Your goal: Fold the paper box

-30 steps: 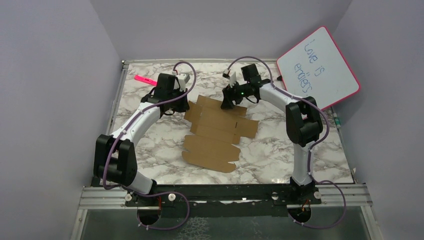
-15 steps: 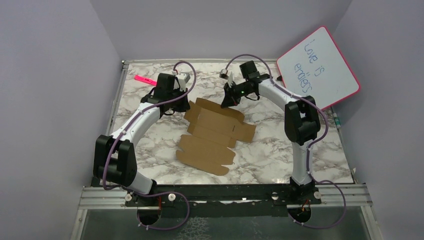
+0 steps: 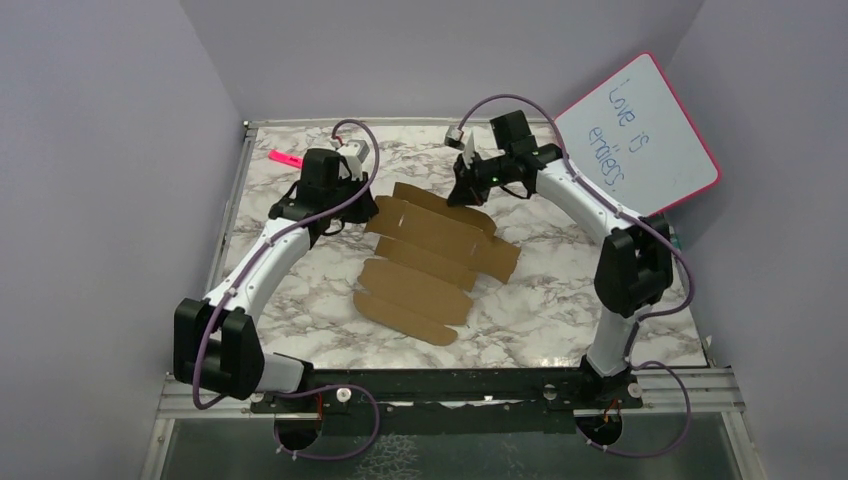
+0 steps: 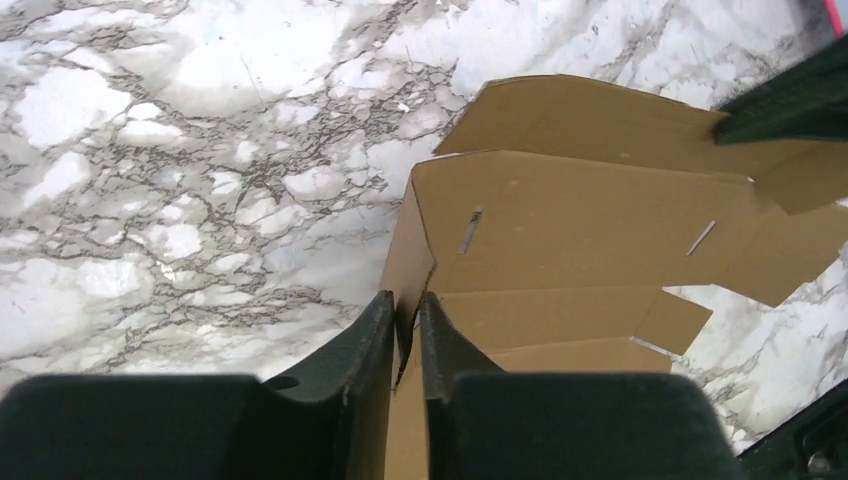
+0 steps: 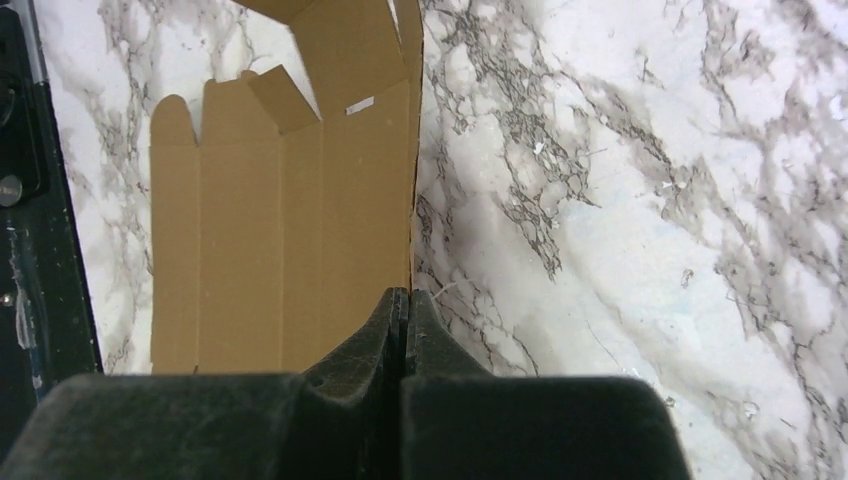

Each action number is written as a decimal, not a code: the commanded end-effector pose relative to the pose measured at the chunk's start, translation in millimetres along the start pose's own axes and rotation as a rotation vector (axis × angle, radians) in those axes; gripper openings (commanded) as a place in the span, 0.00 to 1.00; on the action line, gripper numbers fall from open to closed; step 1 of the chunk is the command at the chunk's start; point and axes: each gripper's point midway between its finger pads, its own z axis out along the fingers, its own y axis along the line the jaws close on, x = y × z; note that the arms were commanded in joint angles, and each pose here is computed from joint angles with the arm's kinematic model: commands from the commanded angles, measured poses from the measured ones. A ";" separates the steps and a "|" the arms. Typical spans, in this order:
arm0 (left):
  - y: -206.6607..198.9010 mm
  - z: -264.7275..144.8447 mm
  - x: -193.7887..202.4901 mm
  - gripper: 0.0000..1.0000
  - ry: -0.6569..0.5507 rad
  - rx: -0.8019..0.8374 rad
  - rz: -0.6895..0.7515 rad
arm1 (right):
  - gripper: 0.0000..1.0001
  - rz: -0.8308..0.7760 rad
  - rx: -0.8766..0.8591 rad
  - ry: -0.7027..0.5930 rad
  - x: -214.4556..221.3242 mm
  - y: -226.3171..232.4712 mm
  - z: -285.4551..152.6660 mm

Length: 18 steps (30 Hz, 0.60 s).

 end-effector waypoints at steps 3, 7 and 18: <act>4.2 -17.0 -1.8 0.30 -0.089 -0.083 -0.160 | 0.01 -0.144 0.047 -0.075 -27.0 22.5 -19.3; 6.9 -25.4 -6.3 0.34 -0.178 -0.105 -0.216 | 0.01 -0.281 0.057 -0.112 -34.4 36.3 -23.7; 17.7 -36.5 -32.2 0.52 -0.387 -0.150 -0.292 | 0.01 -0.594 0.185 -0.087 -50.7 38.8 -18.0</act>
